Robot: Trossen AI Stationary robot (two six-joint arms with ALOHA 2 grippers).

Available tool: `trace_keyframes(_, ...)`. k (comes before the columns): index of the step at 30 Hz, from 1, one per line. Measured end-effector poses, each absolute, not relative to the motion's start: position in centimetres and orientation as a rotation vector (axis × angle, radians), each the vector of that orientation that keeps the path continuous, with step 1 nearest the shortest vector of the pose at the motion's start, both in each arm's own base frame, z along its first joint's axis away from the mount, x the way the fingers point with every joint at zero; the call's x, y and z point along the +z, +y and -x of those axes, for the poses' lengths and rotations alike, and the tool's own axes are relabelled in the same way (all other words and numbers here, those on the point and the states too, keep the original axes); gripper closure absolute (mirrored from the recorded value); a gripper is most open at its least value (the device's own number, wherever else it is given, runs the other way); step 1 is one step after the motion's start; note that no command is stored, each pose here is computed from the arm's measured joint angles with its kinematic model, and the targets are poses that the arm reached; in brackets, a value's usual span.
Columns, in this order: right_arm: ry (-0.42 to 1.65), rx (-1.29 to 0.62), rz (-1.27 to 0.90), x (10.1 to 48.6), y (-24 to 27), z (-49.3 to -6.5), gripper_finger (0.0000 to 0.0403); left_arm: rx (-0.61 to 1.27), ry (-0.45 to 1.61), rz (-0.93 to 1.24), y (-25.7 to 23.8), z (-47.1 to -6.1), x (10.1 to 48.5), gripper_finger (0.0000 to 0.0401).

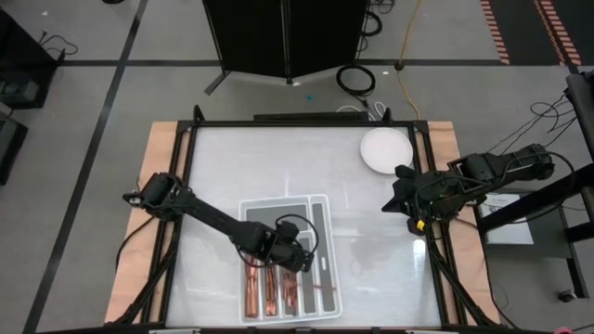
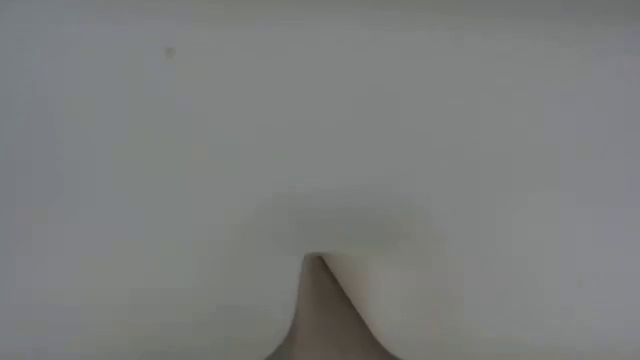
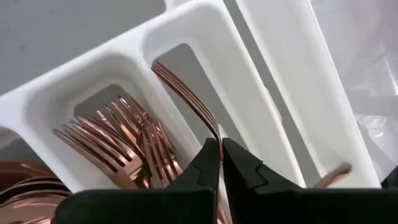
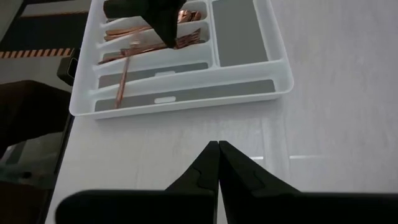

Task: Sort silverware
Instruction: Put the fork into the silverware tray

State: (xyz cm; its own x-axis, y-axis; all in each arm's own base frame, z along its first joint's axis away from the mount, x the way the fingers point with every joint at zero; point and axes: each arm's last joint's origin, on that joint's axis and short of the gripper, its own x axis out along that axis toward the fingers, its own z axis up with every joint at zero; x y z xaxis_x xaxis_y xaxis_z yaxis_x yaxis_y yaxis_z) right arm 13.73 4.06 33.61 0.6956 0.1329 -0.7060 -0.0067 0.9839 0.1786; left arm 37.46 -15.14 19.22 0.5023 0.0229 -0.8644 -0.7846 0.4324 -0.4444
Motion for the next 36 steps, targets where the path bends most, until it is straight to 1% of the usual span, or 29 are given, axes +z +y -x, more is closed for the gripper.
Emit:
trace_keyframes(13, 0.803, 0.076, -0.183, 33.6, 4.1, -13.7, 0.0403, 0.588, 0.914, 0.975, -15.7, -37.0, 19.7, 0.0390)
trace_keyframes(18, 0.803, 0.075, -0.183, 33.6, 4.1, -13.7, 0.0403, 0.692, 0.997, 1.033, -15.8, -35.9, 19.4, 0.0397)
trace_keyframes(21, 0.802, 0.076, -0.183, 33.6, 4.1, -13.7, 0.0403, 0.707, 1.049, 1.091, -16.0, -35.6, 19.4, 0.0397)
trace_keyframes(27, 0.798, 0.077, -0.180, 33.6, 4.1, -13.7, 0.0403, 0.727, 1.077, 1.193, -16.3, -35.6, 19.4, 0.0397)
trace_keyframes(30, 0.798, 0.077, -0.180, 33.6, 4.1, -13.7, 0.0403, 0.713, 1.072, 1.215, -16.3, -35.7, 19.5, 0.0386)
trace_keyframes(36, 0.799, 0.078, -0.179, 33.6, 4.1, -13.7, 0.0403, 0.719, 1.043, 1.270, -16.4, -36.0, 19.6, 0.0339)
